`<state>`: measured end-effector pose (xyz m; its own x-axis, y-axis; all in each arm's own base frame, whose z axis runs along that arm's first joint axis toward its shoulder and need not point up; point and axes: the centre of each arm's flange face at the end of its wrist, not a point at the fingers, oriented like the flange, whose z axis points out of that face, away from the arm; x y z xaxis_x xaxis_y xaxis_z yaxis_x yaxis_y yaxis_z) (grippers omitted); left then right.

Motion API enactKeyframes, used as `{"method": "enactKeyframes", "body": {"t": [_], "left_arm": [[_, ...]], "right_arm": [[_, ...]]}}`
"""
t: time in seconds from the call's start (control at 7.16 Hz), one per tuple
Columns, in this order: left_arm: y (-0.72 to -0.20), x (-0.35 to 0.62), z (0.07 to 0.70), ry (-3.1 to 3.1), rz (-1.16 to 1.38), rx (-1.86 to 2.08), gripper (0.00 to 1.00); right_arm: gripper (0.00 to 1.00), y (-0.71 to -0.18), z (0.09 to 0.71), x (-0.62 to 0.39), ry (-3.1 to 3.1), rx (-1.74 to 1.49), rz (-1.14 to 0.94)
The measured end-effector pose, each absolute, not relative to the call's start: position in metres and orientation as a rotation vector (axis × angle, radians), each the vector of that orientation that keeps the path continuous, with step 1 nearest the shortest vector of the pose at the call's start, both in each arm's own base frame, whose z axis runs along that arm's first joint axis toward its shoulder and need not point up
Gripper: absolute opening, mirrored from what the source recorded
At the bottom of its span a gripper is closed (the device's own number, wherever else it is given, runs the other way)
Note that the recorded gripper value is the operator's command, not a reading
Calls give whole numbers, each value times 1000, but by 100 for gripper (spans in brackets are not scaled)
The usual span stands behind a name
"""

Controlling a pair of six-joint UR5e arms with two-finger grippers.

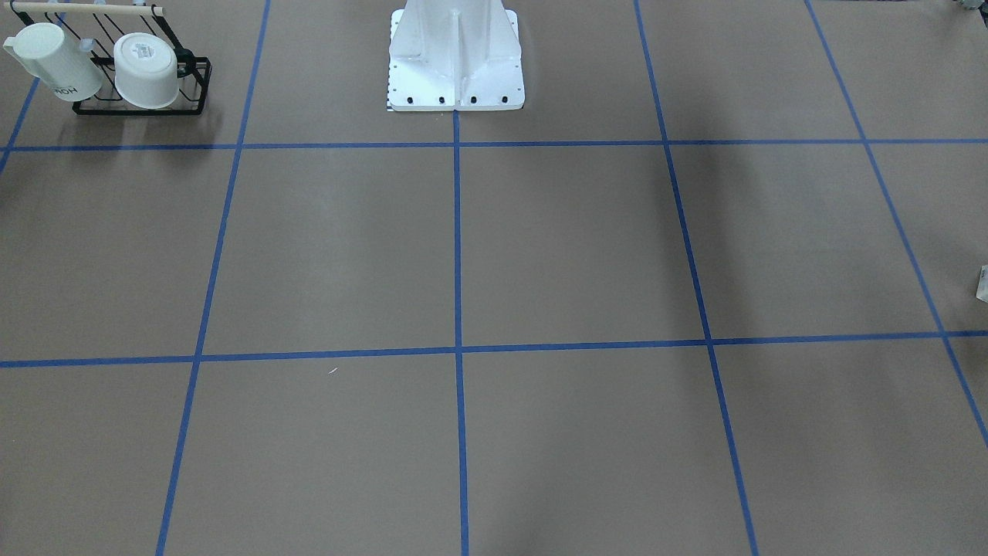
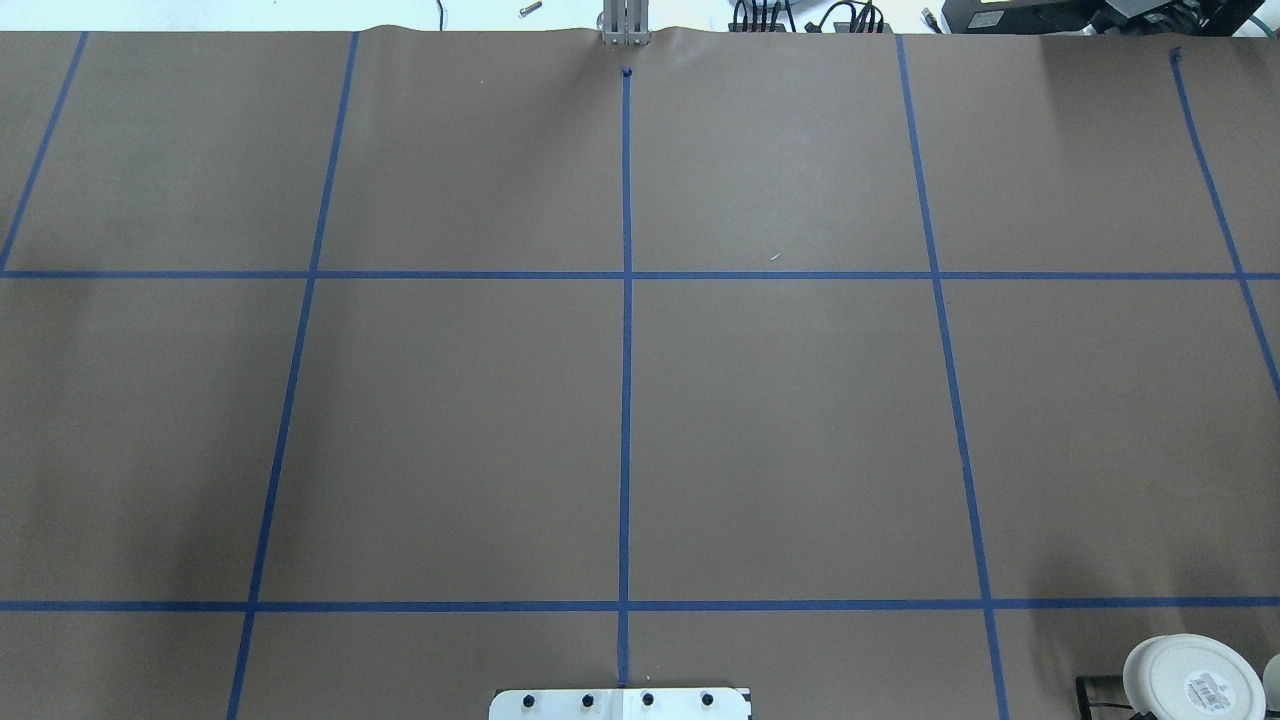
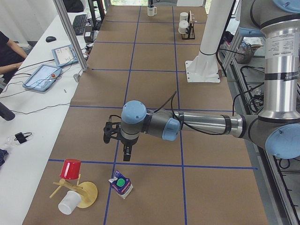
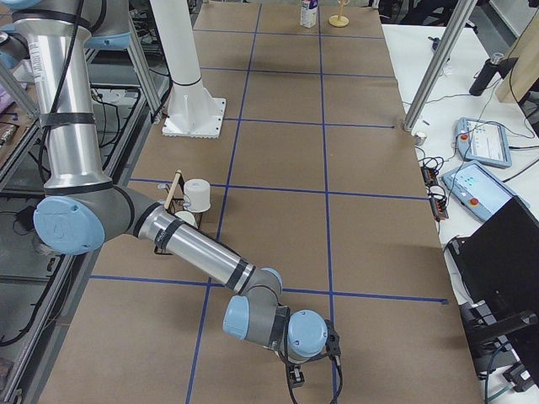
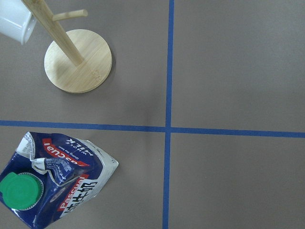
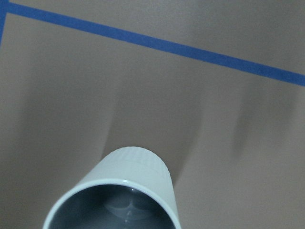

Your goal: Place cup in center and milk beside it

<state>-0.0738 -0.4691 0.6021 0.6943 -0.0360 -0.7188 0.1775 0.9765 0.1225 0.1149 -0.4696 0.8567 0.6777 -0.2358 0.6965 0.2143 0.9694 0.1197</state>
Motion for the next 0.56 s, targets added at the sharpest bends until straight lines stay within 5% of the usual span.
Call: {"method": "enactKeyframes", "body": {"t": [0.56], "left_arm": [[-470, -74, 599, 798, -118, 195, 98]], "right_arm": [[0, -478, 852, 109, -789, 27, -257]]}}
